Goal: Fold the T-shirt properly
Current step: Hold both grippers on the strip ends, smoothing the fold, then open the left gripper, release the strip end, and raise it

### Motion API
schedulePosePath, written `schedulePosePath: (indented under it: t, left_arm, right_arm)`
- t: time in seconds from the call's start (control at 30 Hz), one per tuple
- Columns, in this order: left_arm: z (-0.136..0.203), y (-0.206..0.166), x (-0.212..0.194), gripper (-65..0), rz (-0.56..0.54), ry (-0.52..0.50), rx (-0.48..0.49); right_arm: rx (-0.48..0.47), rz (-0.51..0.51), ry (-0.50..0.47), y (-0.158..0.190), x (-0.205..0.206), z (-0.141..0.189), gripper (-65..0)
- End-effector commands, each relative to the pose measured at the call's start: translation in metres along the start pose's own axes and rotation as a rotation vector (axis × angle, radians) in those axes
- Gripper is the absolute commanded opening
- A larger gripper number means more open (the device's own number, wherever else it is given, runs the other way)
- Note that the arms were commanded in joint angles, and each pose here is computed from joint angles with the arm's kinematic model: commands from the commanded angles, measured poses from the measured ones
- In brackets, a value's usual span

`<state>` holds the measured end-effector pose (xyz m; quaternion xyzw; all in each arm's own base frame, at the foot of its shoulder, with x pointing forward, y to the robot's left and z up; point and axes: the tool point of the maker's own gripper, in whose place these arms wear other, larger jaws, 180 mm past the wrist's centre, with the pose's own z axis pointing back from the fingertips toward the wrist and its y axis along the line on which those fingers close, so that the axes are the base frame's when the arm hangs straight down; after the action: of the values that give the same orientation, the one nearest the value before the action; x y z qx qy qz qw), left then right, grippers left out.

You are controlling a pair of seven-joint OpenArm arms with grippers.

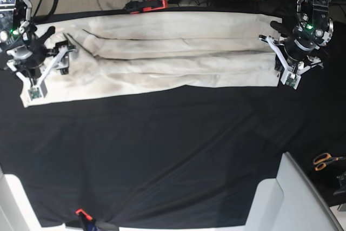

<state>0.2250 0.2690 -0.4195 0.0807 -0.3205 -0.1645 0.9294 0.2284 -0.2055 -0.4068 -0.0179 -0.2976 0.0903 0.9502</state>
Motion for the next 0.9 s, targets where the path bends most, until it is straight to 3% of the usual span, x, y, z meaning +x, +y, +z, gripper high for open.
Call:
schedulePosePath:
  t: [0.0,0.13,0.2,0.27,0.5,0.6,0.67,0.77,0.87]
  left_arm:
    - [0.004,0.008,0.011,-57.4,-0.009,-0.035,0.020]
    - [0.004,0.006,0.006,-32.1,-0.008,-0.026,0.015]
    - [0.005,0.004,0.005,-22.2,-0.012,-0.024,0.010]
    - [0.006,0.004,0.005,-17.6,-0.011,-0.023,0.011]
    - [0.021,-0.001,0.046,-21.7,-0.018,-0.141,0.019]
    - [0.034,0.014,0.064,-24.7,0.034,-0.206,0.077]
    - [0.038,0.031,0.066,-36.7,0.091,-0.205,0.132]
    - [0.047,0.037,0.066,-65.0,0.181,-0.213,0.152]
    - [0.055,0.038,0.073,-65.0,0.310,-0.275,0.096]
  right_arm:
    - [-0.003,0.024,-0.031,-0.003,0.009,0.004,-22.5]
    - [0.002,0.031,-0.031,-0.002,0.009,0.004,-22.7]
    - [0.002,0.031,-0.031,-0.002,0.009,0.004,-22.7]
    - [0.002,0.031,-0.031,-0.002,0.009,0.004,-22.7]
    - [0.005,0.027,-0.028,-0.001,0.008,0.003,-22.7]
    - [0.006,0.026,-0.035,0.000,0.010,0.003,-22.8]
    - [0.007,0.025,-0.037,0.001,0.010,0.003,-23.0]
    - [0.006,0.024,-0.047,0.000,0.014,0.003,-23.0]
    - [0.006,0.022,-0.048,0.000,0.015,0.002,-23.1]
